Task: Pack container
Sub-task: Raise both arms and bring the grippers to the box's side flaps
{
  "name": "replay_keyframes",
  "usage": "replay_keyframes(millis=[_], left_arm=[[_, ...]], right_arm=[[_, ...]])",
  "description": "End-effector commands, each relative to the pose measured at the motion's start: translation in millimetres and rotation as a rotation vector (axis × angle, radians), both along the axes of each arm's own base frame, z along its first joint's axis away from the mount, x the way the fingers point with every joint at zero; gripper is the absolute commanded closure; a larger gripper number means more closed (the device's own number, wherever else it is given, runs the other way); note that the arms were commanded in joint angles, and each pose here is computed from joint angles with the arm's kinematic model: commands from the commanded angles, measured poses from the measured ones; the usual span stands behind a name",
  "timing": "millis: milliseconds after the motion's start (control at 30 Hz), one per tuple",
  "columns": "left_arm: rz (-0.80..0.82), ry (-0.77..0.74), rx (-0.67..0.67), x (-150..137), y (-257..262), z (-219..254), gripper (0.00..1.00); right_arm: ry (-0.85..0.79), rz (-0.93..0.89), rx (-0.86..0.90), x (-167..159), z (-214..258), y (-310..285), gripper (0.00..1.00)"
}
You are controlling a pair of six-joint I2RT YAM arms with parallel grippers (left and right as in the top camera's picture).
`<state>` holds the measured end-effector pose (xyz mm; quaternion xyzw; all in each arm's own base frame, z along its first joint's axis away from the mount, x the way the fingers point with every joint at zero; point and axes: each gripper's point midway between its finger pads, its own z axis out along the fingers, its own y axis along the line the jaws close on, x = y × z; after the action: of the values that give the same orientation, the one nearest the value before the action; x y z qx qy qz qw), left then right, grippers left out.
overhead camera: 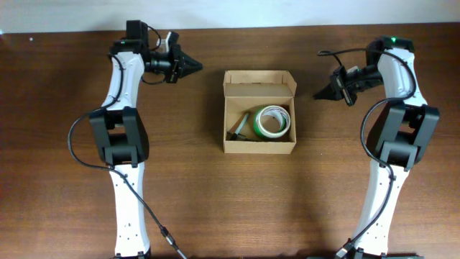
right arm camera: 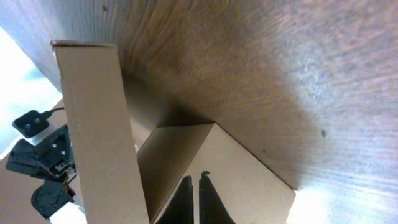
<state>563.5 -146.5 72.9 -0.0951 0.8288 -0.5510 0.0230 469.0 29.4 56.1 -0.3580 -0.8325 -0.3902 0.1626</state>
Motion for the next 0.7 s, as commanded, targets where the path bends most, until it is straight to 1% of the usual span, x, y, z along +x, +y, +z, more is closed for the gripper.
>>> replay_keyframes(millis=[0, 100, 300, 667], left_arm=[[-0.047, 0.068, -0.055, -10.7, -22.7, -26.8, 0.98], [-0.078, 0.097, -0.067, -18.3, -38.5, -39.8, 0.98], [-0.146, 0.136, -0.125, -34.4, -70.5, -48.4, 0.98], [-0.217, 0.142, -0.116, -51.3, -107.9, -49.9, 0.98]], right_arm=[[0.005, 0.004, 0.02, 1.1, -2.1, 8.1, 0.96], [0.006, 0.004, 0.02, 1.0, -2.1, 8.1, 0.96], [0.008, 0.005, 0.02, 0.6, -2.0, 8.1, 0.96], [0.006, 0.008, 0.02, 0.7, -2.1, 9.5, 0.96]])
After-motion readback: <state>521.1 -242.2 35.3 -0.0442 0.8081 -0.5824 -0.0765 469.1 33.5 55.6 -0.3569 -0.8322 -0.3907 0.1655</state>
